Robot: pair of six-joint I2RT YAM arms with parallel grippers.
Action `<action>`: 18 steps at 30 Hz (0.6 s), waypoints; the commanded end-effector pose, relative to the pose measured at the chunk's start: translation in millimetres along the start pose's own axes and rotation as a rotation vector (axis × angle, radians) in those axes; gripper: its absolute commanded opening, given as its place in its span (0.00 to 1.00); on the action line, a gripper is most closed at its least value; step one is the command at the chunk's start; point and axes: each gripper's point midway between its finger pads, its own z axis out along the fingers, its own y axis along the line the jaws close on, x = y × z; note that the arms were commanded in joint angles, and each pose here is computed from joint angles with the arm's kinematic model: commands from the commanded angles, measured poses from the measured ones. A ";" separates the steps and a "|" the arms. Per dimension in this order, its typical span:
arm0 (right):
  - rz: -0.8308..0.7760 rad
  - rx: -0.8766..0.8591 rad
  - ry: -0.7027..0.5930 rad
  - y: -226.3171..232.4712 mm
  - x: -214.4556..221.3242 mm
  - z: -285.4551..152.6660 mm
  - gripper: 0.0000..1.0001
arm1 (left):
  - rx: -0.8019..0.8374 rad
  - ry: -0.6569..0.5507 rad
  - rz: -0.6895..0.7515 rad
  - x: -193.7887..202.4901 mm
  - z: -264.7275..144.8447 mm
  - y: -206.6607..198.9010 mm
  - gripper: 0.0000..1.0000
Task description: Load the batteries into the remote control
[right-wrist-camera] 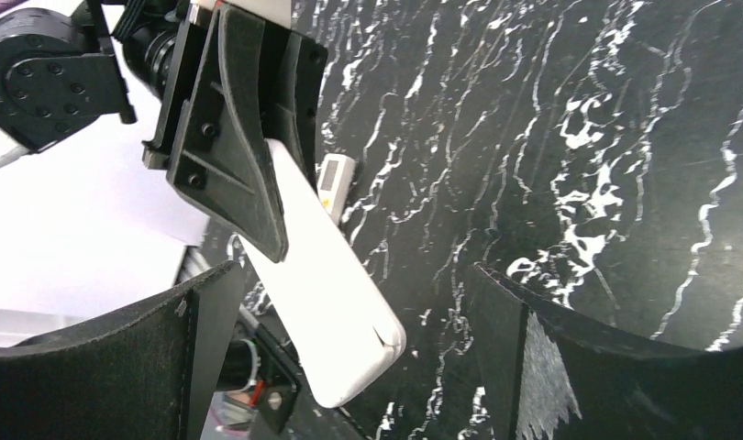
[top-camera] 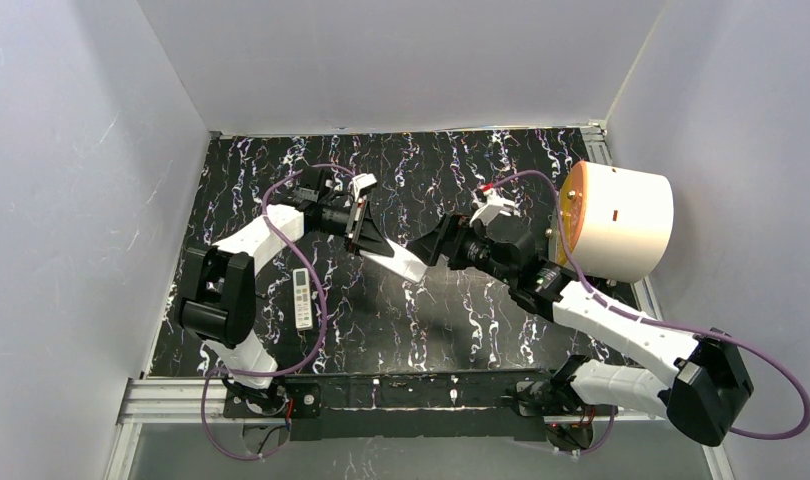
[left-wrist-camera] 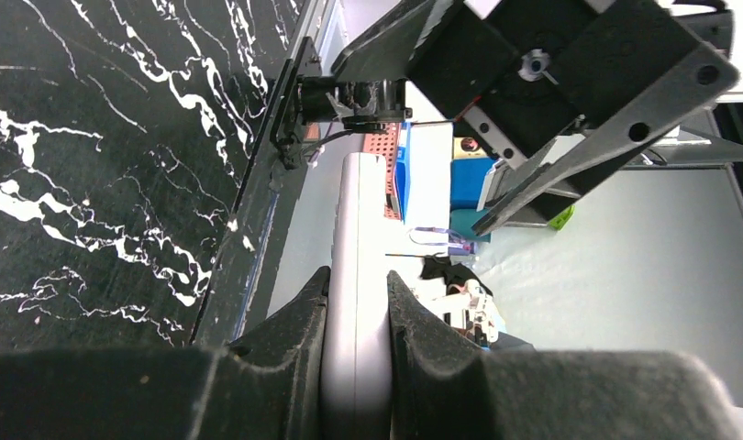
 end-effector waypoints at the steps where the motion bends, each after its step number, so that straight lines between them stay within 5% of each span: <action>1: 0.141 -0.173 -0.053 30.0 -13.6 -6.5 0.99 | 0.071 0.010 0.042 -6.3 -6.2 -35.8 0.00; 9: 0.167 -0.312 -0.081 39.7 -14.8 -15.6 0.95 | 0.085 0.015 0.015 -15.9 -6.7 -44.0 0.00; 18: 0.221 -0.379 -0.075 40.7 -15.0 -15.4 0.72 | 0.094 0.017 0.012 -18.6 -8.0 -52.0 0.00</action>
